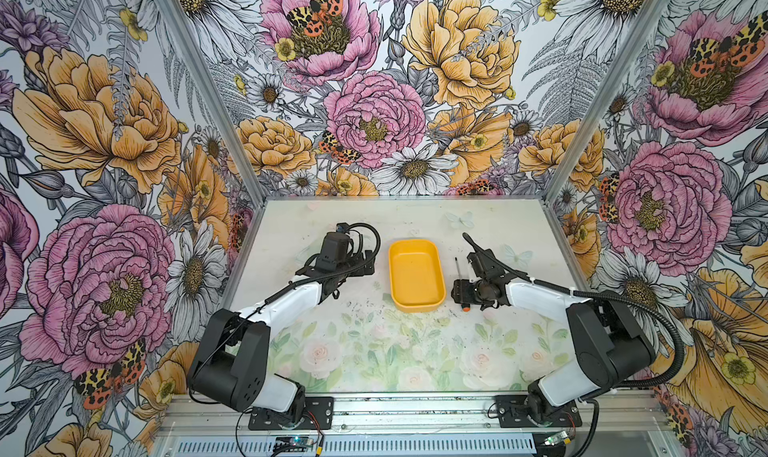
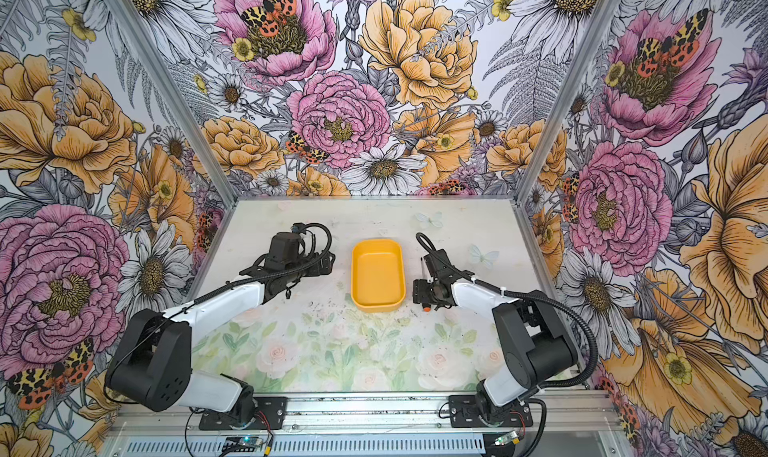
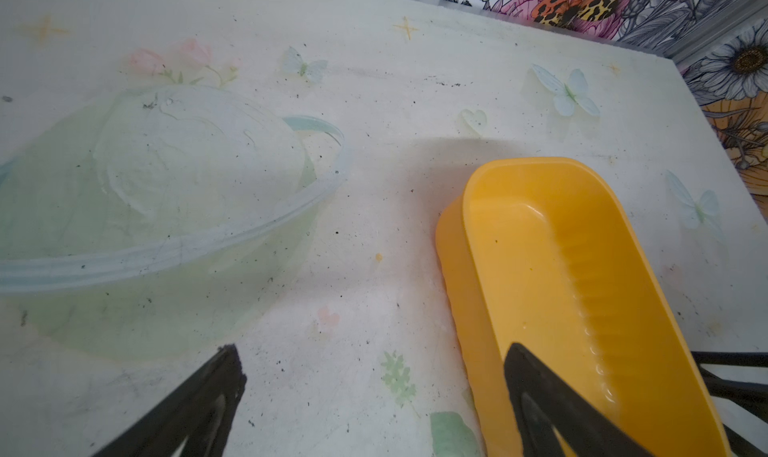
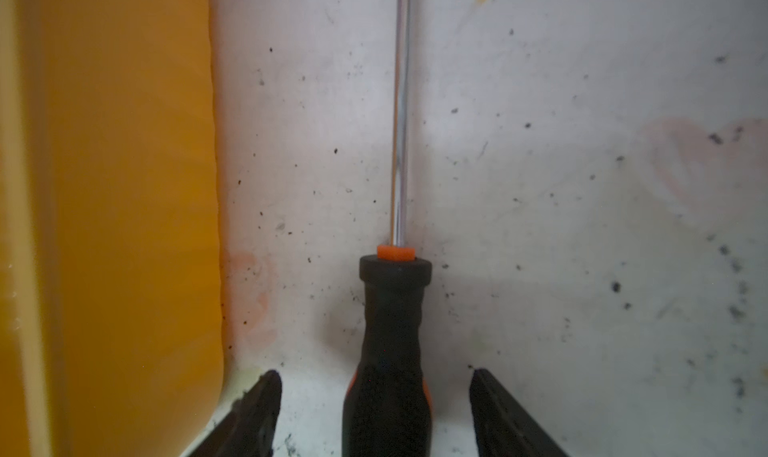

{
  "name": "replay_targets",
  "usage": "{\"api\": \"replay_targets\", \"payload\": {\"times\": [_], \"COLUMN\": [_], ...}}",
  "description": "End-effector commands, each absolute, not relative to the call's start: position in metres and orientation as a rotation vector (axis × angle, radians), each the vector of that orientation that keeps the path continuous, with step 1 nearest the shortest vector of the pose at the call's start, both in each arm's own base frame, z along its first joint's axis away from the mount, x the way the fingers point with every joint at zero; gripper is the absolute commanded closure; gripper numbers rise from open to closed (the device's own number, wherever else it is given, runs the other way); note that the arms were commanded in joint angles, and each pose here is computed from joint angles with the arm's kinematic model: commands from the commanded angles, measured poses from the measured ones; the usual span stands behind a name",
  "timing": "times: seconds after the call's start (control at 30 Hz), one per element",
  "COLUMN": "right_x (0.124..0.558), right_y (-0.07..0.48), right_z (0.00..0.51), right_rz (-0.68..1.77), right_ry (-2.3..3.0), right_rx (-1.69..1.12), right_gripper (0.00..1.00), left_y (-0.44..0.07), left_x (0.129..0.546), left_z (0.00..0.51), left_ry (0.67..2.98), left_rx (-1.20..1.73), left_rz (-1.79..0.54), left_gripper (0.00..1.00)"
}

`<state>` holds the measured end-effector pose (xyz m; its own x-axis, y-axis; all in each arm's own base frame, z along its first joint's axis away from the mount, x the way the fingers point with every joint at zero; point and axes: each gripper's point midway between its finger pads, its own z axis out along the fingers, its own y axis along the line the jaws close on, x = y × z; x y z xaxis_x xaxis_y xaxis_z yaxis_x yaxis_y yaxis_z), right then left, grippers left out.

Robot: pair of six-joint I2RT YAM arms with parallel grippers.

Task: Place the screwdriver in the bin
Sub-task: 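Close the right gripper on the black screwdriver handle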

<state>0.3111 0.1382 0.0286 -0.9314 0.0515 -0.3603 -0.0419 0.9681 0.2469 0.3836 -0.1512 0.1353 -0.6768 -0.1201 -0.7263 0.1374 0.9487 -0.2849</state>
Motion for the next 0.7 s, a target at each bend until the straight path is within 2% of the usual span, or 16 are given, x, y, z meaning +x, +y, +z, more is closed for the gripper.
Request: {"api": "replay_targets", "payload": {"times": [0.0, 0.1, 0.33, 0.43, 0.53, 0.67], "right_x": [0.3152, 0.3119, 0.3094, 0.3101, 0.3105, 0.3104], "right_y": [0.1377, 0.1383, 0.1322, 0.1326, 0.1355, 0.1384], "right_z": [0.0295, 0.0277, 0.0258, 0.0261, 0.0248, 0.0211], "right_rz": [0.311, 0.295, 0.223, 0.219, 0.229, 0.245], "right_ry": [2.754, 2.773, 2.802, 2.806, 2.817, 2.837], "right_rx": [0.024, 0.015, 0.012, 0.003, -0.011, -0.013], "right_gripper": [0.33, 0.4, 0.49, 0.58, 0.74, 0.85], "left_y": [-0.1467, -0.1457, -0.1483, -0.1501, -0.1508, -0.1537], "left_x": [0.3783, 0.3764, 0.3763, 0.3762, 0.3769, 0.3783], "left_z": [0.1463, 0.1522, 0.1522, 0.1491, 0.1473, 0.1476], "left_ry": [2.265, 2.257, 2.271, 2.288, 2.295, 2.304], "left_rx": [0.002, 0.004, 0.012, 0.021, 0.024, 0.037], "left_rz": [-0.379, -0.378, -0.39, -0.392, -0.392, -0.405], "left_gripper": [0.01, 0.01, 0.01, 0.01, 0.01, 0.01]}}
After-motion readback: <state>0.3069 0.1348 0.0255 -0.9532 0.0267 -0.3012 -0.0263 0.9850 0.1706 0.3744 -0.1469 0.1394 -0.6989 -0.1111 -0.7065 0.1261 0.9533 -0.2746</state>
